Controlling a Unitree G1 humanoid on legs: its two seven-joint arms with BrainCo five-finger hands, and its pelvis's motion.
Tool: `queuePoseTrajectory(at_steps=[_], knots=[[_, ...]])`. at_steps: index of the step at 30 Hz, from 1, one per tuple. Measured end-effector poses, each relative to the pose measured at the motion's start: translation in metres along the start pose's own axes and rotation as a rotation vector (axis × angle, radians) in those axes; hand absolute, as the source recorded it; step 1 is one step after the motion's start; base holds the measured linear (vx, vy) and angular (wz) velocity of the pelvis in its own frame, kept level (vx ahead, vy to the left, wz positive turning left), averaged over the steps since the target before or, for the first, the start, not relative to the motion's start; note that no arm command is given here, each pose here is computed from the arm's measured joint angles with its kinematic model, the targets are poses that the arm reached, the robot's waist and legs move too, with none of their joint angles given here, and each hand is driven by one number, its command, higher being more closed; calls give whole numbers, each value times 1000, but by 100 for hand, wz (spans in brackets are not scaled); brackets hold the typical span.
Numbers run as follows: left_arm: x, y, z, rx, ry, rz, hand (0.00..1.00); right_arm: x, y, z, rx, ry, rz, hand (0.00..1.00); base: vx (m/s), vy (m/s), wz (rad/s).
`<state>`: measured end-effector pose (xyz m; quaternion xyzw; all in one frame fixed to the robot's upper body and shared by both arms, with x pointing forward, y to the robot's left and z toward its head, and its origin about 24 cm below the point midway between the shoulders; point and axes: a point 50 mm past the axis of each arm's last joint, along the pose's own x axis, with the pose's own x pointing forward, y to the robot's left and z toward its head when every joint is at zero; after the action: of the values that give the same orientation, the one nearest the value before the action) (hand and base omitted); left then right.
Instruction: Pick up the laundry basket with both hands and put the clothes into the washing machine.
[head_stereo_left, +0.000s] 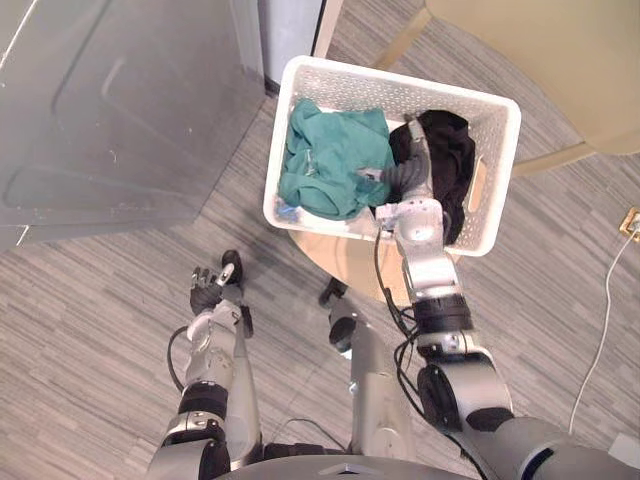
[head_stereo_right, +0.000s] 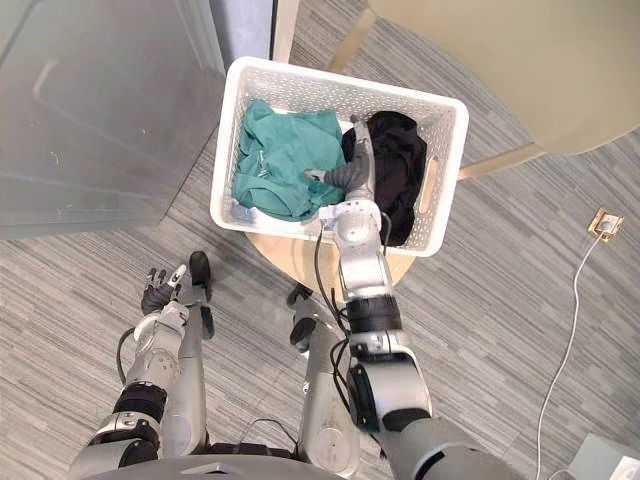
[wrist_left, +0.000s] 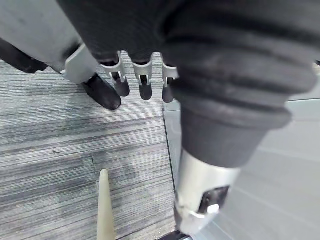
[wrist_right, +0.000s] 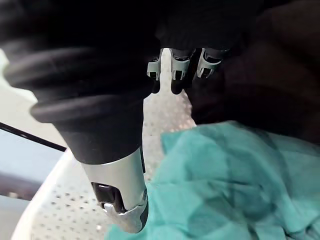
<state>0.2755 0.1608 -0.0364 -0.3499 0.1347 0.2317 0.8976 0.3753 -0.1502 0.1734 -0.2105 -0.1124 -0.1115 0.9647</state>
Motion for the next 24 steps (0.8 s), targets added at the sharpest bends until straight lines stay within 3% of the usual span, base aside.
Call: queuePoseTrajectory(at_steps=[7,24], knots=[[-1,-4,-1,12,-1,-24,0,48,-26,11,-159,72,40,0,32,-18,10],[-5,-25,-5,22,10,-144,0,71,-31,35,-587,44,133,0,22,-27,8]])
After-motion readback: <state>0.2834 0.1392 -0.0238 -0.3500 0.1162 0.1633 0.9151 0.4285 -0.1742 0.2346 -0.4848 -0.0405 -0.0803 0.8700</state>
